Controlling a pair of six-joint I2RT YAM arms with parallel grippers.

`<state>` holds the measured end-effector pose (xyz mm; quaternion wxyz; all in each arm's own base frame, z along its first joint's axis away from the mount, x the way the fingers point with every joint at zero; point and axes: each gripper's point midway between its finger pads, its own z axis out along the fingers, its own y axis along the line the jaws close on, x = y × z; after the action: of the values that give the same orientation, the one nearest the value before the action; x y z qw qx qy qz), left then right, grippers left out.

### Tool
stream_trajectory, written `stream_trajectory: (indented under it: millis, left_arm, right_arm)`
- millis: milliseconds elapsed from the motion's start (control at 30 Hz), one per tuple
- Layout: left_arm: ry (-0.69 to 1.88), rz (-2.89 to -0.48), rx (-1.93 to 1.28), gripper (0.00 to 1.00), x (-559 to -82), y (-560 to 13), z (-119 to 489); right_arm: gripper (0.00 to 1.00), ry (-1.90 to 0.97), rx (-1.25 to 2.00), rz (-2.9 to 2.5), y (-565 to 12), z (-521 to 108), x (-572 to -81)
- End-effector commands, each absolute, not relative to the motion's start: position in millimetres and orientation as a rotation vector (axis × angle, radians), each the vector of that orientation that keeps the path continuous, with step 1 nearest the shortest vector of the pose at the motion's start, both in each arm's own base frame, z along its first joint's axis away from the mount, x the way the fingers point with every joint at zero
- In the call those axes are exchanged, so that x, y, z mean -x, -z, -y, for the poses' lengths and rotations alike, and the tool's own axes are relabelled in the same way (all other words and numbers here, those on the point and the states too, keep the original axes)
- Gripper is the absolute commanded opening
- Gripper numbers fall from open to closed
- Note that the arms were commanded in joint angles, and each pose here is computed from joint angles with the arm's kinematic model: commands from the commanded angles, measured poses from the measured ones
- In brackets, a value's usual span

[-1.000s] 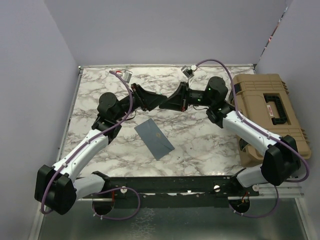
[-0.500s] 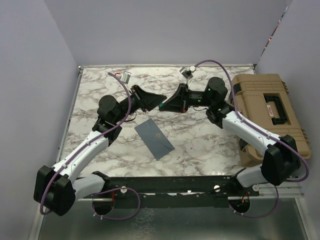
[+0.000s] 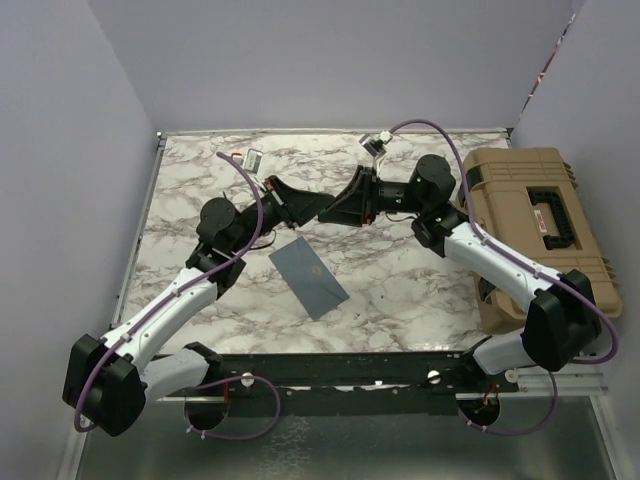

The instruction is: Place the letter into the envelope and seal it

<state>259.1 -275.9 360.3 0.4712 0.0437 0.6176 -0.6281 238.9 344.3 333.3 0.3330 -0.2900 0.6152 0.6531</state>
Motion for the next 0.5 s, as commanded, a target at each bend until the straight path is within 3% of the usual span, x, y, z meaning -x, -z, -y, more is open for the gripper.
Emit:
stream_trajectory:
  millis: [0, 100, 167, 467]
  left_arm:
    - [1.534, -1.498, -0.051, 0.0, -263.8, -366.3, 275.1]
    - [1.547, -1.461, -0.051, 0.0, -264.9, -384.4, 275.2]
    - [1.55, -1.434, -0.041, 0.0, -266.4, -396.4, 273.9]
    - [1.59, -1.453, 0.062, 0.0, -275.7, -411.3, 274.1]
  right_arm:
    - [0.43, -1.711, 0.717, -1.608, -346.9, -346.0, -241.9]
    - [0.56, -1.735, 0.638, -1.648, -349.7, -345.2, -244.0]
    - [0.59, -1.775, 0.572, -1.627, -356.0, -342.0, -241.0]
    - [0.52, -1.924, 0.391, -1.507, -378.2, -337.9, -242.7]
